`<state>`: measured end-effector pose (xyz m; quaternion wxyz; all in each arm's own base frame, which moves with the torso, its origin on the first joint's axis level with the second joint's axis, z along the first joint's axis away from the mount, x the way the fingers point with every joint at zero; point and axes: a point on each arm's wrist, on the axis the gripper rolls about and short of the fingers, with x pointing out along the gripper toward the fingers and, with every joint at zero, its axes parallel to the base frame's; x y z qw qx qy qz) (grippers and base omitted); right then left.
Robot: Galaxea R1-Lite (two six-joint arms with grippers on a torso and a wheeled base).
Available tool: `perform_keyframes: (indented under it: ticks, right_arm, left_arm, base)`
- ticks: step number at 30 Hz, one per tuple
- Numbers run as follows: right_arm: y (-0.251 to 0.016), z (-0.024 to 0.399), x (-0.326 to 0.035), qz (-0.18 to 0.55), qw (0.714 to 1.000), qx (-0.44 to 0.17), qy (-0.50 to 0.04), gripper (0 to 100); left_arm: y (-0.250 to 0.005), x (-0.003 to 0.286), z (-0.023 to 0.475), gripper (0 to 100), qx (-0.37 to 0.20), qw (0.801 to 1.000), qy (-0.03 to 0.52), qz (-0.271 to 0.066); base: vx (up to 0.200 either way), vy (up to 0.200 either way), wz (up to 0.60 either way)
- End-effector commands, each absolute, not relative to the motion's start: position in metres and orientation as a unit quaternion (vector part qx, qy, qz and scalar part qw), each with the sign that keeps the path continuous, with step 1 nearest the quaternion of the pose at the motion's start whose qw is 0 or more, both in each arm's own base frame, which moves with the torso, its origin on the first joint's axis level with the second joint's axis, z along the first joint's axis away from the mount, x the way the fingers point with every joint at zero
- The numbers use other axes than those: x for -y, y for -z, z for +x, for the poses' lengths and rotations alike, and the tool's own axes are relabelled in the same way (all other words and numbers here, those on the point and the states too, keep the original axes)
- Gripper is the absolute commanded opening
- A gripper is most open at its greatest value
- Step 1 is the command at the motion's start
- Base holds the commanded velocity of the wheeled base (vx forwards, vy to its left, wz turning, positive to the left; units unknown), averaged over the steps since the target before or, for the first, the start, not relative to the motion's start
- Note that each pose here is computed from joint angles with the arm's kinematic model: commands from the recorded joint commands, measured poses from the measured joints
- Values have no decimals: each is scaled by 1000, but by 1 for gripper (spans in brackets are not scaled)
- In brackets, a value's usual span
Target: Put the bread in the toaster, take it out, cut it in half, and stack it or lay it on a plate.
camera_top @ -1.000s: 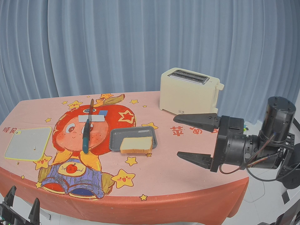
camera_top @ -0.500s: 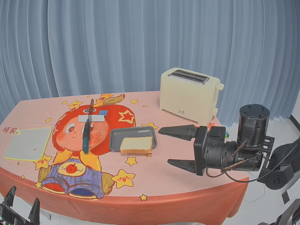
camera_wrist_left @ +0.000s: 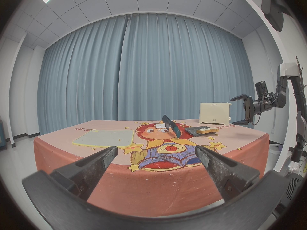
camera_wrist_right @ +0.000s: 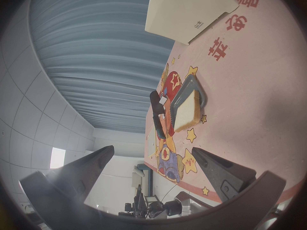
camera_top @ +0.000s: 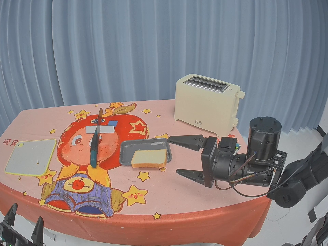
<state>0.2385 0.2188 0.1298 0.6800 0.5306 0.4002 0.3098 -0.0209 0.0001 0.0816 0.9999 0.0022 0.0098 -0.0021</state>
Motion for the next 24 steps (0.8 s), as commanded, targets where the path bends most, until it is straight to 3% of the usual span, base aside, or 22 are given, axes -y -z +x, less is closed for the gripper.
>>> perform_keyframes:
  ticks: [1,24]
  right_arm:
    - [-109,248,-227,525,681,-418,-293,100]
    - [-90,277,-252,523,679,-438,-272,100]
  left_arm:
    - [-77,0,-20,100,-19,1000,2,2]
    - [-77,0,-20,100,-19,1000,2,2]
  base:
    - [0,0,0]
    - [0,0,0]
